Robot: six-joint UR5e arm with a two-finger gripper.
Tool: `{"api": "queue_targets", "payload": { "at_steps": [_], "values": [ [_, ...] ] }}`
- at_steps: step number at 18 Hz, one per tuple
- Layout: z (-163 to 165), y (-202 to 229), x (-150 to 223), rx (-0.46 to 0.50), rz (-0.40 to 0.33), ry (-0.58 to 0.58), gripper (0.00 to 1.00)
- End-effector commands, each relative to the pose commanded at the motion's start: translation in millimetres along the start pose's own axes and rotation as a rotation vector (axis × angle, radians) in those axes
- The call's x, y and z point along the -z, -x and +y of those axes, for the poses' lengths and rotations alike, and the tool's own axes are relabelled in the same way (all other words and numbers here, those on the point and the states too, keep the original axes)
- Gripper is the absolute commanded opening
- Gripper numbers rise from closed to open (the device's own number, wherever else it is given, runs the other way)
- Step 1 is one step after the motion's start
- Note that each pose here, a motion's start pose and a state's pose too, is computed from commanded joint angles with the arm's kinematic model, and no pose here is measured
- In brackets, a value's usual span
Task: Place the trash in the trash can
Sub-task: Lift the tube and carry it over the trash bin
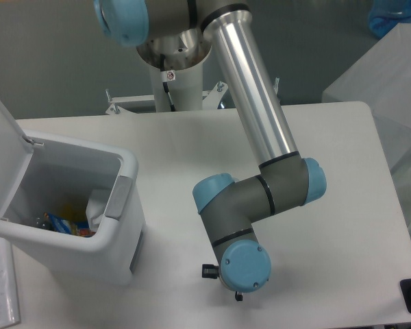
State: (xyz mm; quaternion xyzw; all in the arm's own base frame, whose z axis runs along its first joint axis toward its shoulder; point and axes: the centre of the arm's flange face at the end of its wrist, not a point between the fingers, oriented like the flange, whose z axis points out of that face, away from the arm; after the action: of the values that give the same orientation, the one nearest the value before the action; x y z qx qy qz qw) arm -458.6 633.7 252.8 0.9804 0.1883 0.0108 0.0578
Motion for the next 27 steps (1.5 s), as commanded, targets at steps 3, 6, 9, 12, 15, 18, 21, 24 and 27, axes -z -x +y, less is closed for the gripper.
{"api": "queue_targets", "payload": {
  "at_steps": [3,6,9,12,15,18,21,24,27],
  "values": [
    [10.1,0.3,64.9,0.009,0.026,-0.117,0.0],
    [21.0,7.8,133.6,0.024,0.071,-0.313,0.0],
    [29.2,6.1,186.8,0.012,0.093,-0.508,0.0],
    [37.3,-3.4,232.7,0.005,0.092,-0.672,0.0],
    [51.0,-16.4,280.1,-0.004,0.128,-0.822,0.0],
    [68.2,-32.2,315.8,-0.051,0.186,-0.906,0.0],
    [84.0,-45.3,343.3,-0.097,0.243,-0.968,0.0],
    [96.6,-58.4,363.6,-0.147,0.302,-1.033,0.0],
    [114.0,-73.6,386.8,-0.188,0.336,-1.075,0.0]
  ]
}}
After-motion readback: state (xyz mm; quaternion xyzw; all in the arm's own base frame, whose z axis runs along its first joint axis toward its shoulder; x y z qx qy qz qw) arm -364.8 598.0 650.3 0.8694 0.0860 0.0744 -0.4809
